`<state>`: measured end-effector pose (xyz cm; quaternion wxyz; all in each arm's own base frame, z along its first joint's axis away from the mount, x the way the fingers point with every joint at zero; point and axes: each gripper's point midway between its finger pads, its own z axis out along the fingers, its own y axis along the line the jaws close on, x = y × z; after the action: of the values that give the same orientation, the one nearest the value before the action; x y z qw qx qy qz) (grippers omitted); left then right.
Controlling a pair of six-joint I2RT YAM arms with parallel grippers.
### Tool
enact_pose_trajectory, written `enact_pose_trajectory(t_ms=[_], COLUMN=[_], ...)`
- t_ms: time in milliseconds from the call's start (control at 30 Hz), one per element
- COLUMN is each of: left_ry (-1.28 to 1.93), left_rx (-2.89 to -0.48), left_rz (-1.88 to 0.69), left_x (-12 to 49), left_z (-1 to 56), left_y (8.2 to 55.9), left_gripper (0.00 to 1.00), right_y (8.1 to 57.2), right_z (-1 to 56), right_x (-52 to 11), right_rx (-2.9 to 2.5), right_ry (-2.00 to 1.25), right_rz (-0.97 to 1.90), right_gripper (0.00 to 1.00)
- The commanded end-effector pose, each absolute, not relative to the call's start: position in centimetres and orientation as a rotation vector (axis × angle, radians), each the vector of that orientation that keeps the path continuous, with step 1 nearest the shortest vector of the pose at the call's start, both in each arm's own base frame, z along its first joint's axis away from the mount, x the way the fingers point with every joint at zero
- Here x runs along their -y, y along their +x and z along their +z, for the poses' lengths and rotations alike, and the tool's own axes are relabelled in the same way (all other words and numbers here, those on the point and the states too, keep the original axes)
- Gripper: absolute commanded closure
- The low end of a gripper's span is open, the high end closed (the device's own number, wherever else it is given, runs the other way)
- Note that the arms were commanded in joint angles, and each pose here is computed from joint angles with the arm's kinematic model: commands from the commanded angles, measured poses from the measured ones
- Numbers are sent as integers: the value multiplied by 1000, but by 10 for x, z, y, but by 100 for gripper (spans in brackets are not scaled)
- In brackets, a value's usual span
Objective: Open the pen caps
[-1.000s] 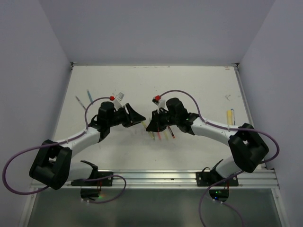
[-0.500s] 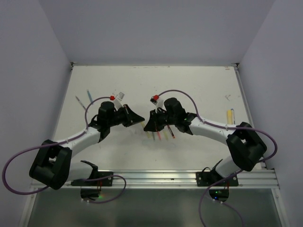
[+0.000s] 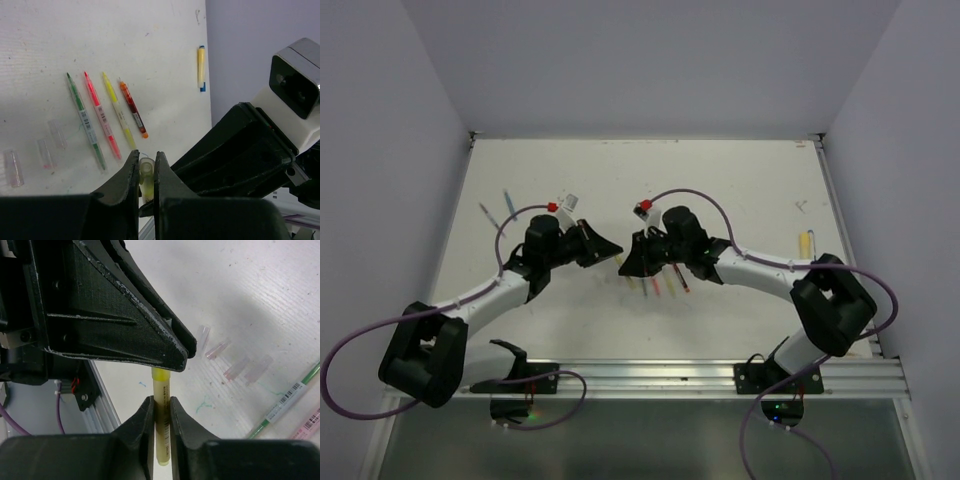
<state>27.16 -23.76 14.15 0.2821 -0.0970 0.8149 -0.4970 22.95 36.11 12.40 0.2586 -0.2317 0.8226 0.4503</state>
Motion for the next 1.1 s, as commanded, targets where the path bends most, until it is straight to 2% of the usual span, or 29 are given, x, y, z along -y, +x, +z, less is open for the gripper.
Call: enact_pose_trajectory(t_ms=[0,33,167,200,267,333,467,900,1000,1067], left_ry=[-284,-287,-359,-404,-495,-569,-659,-802,-745,-600], left_rx=[-2132,-2135,-2194,-2222,-2212,-2199,-2162,-2063,-2004,-1971], left_rz=[-1368,-1366,-1238,-1217,-1243,-1235,-1218,-1385,-1350,-1321], left_x=[239,239,229,226,221,212,200,179,171,172], left_z=[159,159,150,145,145,143,147,160,175,185], left_y=[274,274,285,286,292,302,319,327,331,332], left_gripper=[100,100,100,100,100,100,100,100,100,100], right_y=[237,238,231,247,246,244,237,230,219,205], right_z=[137,138,120,115,95,88,83,85,80,77], right_x=[-376,-378,-371,-362,-343,-330,-318,-293,-300,-318], right_rx=[-2164,-2162,-2220,-2221,-2249,-2260,-2220,-2139,-2174,-2227], right_ry=[-636,-639,-676,-623,-639,-643,-672,-786,-824,-862], right_rz=[1229,1222,1011,836,512,344,142,-101,-7,211], right_gripper=[90,100,100,100,100,100,100,100,100,100])
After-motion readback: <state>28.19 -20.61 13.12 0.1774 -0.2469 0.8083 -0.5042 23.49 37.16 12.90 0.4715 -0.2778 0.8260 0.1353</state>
